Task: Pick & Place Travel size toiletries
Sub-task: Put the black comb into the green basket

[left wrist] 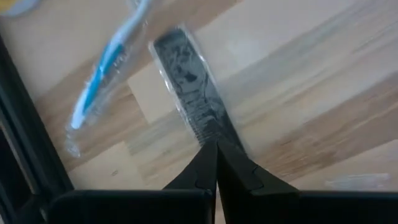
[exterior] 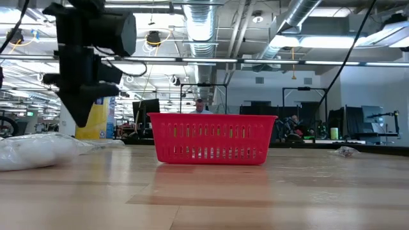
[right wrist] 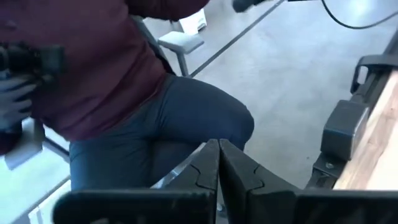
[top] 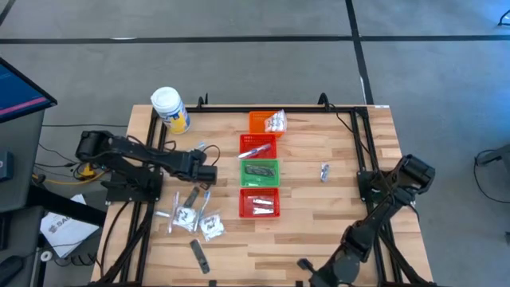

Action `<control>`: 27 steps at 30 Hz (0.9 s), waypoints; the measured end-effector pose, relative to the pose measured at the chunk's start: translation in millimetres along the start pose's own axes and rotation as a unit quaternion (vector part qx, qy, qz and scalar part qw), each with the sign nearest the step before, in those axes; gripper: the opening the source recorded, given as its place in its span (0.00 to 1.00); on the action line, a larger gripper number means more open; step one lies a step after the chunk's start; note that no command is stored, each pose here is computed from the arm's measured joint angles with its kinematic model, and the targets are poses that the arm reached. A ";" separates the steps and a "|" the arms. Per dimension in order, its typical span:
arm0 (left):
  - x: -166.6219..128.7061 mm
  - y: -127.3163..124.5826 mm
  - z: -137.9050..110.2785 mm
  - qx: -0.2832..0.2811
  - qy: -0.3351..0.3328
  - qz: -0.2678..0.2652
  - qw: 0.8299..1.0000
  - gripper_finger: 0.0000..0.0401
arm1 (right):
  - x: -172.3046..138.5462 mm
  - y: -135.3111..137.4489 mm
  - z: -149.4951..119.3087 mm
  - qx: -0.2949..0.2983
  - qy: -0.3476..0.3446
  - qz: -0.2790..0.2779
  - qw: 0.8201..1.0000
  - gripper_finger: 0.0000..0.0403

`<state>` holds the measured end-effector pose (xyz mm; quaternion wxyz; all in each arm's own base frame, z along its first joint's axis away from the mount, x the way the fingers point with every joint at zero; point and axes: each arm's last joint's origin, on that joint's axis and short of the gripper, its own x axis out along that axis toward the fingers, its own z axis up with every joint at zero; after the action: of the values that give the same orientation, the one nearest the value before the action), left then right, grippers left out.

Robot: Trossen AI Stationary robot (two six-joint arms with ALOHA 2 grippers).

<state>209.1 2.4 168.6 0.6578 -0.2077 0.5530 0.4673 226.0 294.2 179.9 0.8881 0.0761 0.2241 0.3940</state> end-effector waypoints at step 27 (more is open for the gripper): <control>26.3 -55.5 -10.2 -0.046 0.003 -0.256 0.966 0.00 | -0.1 0.4 -1.7 -0.044 0.007 -0.001 0.999 0.01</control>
<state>249.2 -22.0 127.8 0.7436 -0.3734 0.4614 0.3076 224.9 294.4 178.6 0.8894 0.0337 0.2126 0.4033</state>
